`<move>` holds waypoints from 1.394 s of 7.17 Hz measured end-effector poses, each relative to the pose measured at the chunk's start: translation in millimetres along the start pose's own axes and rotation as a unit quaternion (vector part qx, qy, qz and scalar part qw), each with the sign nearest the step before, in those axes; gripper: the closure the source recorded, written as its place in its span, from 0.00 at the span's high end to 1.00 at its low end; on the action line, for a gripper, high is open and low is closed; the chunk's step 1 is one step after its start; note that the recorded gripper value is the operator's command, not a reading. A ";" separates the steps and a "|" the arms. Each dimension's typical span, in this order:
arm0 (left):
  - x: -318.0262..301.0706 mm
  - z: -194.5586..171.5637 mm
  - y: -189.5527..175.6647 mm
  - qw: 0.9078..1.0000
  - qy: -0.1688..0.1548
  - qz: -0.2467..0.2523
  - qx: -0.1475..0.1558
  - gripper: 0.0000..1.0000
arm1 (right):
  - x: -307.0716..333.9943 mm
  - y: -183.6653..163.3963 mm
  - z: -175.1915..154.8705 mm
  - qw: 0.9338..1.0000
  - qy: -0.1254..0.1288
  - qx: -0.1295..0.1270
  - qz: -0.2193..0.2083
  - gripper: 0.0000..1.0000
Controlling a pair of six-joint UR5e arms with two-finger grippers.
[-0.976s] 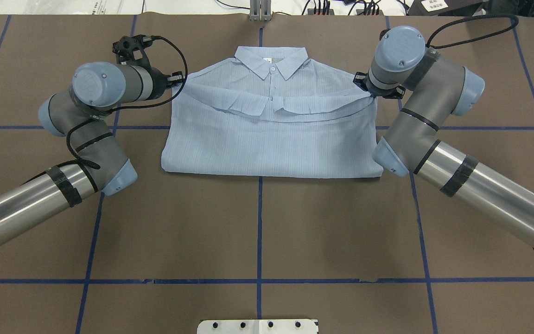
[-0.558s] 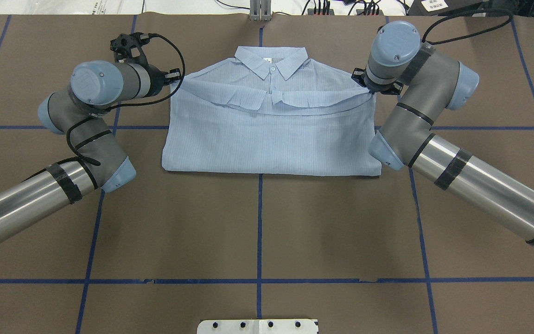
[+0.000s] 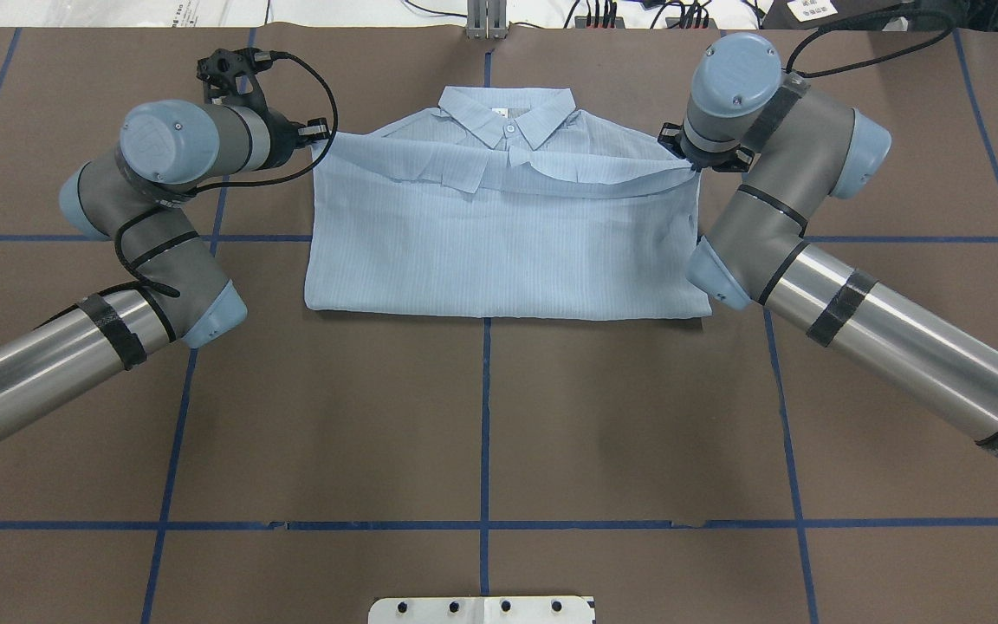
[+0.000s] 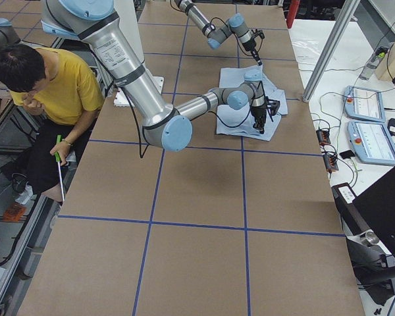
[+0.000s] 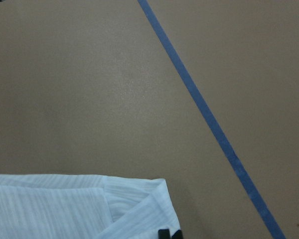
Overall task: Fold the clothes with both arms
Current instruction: 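Lay the hem near the collar and open both grippers, then move the right gripper down to the folded edge nearest the robot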
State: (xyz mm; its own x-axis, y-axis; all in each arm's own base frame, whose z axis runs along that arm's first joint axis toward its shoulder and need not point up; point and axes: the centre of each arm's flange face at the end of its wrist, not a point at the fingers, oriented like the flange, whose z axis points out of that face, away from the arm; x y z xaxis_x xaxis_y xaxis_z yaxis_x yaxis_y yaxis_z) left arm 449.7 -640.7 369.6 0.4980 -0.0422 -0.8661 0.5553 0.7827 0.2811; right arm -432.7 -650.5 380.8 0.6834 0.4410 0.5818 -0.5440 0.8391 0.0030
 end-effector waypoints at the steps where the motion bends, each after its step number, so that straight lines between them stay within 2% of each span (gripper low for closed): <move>1: -0.9 0.5 -1.1 1.000 -0.001 0.000 0.000 0.44 | 0.6 -1.2 1.1 1.000 0.001 0.001 -0.001 0.60; 2: -1.2 1.0 -1.1 1.000 -0.002 0.000 0.000 0.57 | -0.4 -1.8 0.5 1.000 0.001 0.001 -0.001 1.00; 3: -0.8 1.0 -1.0 1.000 -0.001 0.000 0.000 0.65 | -2.5 -2.4 -1.2 1.000 0.000 0.002 -0.001 1.00; 6: -1.5 -0.2 -1.5 1.000 0.001 0.000 -0.004 0.67 | -6.9 -4.3 -10.2 1.000 -0.010 0.005 0.001 1.00; 7: -2.0 -1.0 -0.4 1.000 0.004 0.000 -0.012 0.67 | -4.5 -0.2 -23.8 1.000 -0.025 0.007 0.008 1.00; 8: -3.1 -1.4 1.5 1.000 0.007 0.000 -0.022 0.67 | 8.7 14.3 -38.6 0.999 -0.042 0.006 0.025 1.00; 9: -3.8 -2.3 1.6 1.000 0.009 0.000 -0.027 0.67 | 28.9 37.3 -49.8 0.997 -0.056 0.000 0.058 1.00; 10: -4.7 -3.3 1.0 1.000 0.011 0.000 -0.028 0.67 | 44.9 58.2 -65.6 0.992 -0.072 -0.009 0.103 0.99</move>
State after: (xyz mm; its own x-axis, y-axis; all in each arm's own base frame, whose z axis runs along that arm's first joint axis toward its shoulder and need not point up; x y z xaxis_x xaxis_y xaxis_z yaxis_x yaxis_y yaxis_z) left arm 445.8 -637.7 372.6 0.4826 -0.0292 -0.8754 0.5176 0.8157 0.2582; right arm -401.7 -561.0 353.7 0.4810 0.5555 0.6782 -0.6561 0.7412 -0.1418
